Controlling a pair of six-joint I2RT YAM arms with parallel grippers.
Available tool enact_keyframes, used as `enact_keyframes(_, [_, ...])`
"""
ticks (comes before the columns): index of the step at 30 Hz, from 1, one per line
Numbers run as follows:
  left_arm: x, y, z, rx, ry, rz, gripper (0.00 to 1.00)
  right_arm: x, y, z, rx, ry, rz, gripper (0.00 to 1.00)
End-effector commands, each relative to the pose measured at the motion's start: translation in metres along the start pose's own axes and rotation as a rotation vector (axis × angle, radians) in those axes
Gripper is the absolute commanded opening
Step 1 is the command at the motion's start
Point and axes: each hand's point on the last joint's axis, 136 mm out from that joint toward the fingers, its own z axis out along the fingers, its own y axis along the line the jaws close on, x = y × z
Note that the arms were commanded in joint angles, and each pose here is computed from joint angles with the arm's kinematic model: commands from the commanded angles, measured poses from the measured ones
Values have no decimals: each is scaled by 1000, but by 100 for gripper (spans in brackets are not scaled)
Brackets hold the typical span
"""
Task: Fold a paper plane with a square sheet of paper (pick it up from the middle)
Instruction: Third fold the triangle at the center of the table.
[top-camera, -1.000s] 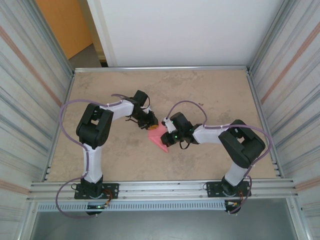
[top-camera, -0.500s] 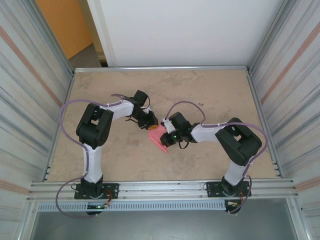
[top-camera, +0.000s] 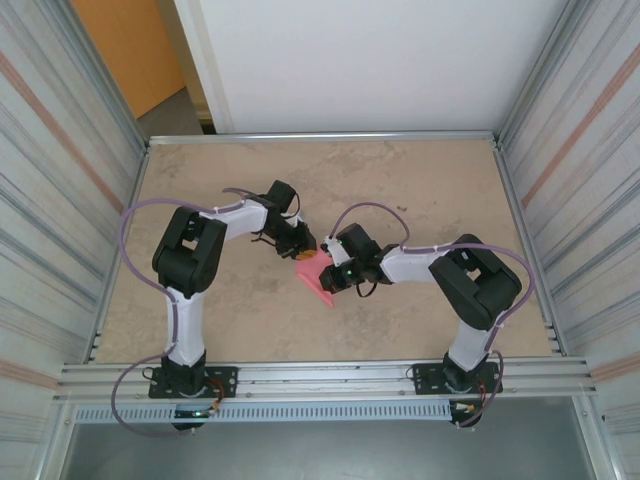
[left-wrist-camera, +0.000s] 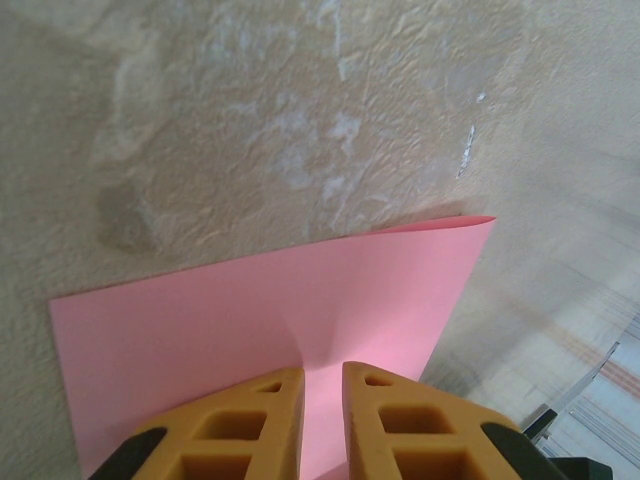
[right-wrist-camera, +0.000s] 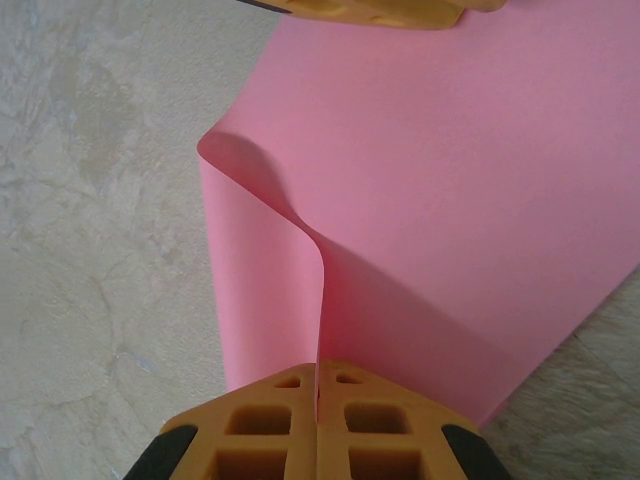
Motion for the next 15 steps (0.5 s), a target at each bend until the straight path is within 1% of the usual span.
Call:
enact_keyframes(1, [10, 15, 12, -53, 51, -34, 19, -1, -2, 1, 9, 16, 36, 1])
enact_keyframes(15, [8, 10, 11, -42, 46, -33, 19, 8, -10, 5, 45, 46, 61, 1])
